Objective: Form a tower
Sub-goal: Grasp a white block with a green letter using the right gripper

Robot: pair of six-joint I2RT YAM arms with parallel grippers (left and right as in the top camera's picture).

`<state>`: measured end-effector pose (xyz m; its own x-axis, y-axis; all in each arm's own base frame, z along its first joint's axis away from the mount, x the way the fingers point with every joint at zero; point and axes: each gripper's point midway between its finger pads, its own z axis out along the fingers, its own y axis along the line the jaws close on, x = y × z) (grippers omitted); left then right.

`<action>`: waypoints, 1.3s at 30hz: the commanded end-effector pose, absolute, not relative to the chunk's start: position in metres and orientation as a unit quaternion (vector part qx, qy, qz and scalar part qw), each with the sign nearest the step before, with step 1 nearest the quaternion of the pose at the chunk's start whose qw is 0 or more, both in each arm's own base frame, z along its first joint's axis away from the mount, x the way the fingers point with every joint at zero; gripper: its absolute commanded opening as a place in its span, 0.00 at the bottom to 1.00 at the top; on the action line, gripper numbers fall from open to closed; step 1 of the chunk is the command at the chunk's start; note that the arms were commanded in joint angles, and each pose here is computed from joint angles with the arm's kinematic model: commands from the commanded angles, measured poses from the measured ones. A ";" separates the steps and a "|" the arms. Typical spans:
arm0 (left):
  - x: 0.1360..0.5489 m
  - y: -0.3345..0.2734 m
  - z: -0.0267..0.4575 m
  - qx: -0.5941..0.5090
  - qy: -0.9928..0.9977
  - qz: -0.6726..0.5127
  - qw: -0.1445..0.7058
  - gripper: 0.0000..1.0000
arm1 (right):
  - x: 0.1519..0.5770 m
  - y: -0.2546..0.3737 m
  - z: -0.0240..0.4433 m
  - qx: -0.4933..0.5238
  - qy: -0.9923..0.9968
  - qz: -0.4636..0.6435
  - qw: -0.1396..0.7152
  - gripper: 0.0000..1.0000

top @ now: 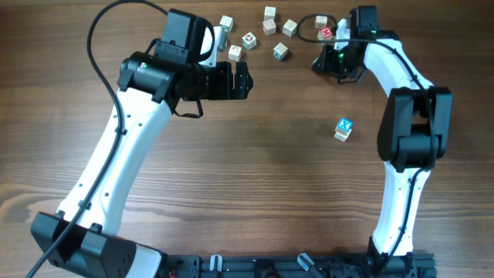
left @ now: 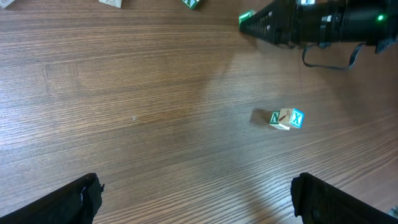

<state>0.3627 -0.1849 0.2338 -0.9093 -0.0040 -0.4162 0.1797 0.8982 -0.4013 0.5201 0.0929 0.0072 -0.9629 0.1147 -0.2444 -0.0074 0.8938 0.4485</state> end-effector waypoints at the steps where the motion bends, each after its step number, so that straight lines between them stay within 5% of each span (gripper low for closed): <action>1: 0.361 -0.188 0.232 0.047 0.951 -0.228 0.202 1.00 | 0.489 0.108 -0.011 0.008 0.959 0.270 0.086 0.34; 6: 0.361 -0.188 0.232 0.047 0.951 -0.228 0.202 1.00 | 0.476 0.087 -0.028 0.041 0.965 0.253 0.064 0.69; 11: 0.361 -0.188 0.232 0.047 0.951 -0.228 0.202 1.00 | 0.480 0.056 -0.037 0.114 0.972 0.195 0.061 0.72; 18: 0.361 -0.188 0.232 0.047 0.951 -0.227 0.202 1.00 | 0.508 0.068 0.000 0.044 0.974 0.197 0.106 0.68; 19: 0.361 -0.188 0.232 0.047 0.951 -0.228 0.202 1.00 | 0.517 0.074 0.016 -0.001 0.973 0.191 0.126 0.73; 21: 0.361 -0.188 0.232 0.047 0.951 -0.228 0.202 1.00 | 0.532 0.079 0.042 -0.069 0.971 0.166 0.160 0.99; 26: 0.361 -0.188 0.232 0.047 0.951 -0.228 0.202 1.00 | 0.558 0.096 0.090 -0.224 0.932 0.148 0.244 1.00; 29: 0.361 -0.188 0.232 0.047 0.951 -0.228 0.202 1.00 | 0.528 0.102 0.071 -0.400 0.886 0.117 0.201 0.98; 39: 0.361 -0.188 0.232 0.047 0.951 -0.227 0.202 1.00 | 0.516 0.117 0.032 -0.478 0.856 0.110 0.165 0.91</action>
<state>0.3628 -0.1850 0.2339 -0.9091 -0.0041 -0.4165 0.1799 0.8981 -0.4013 0.5247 0.1017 0.0624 -0.5433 -0.7303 -0.4141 -0.8024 0.5968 0.0002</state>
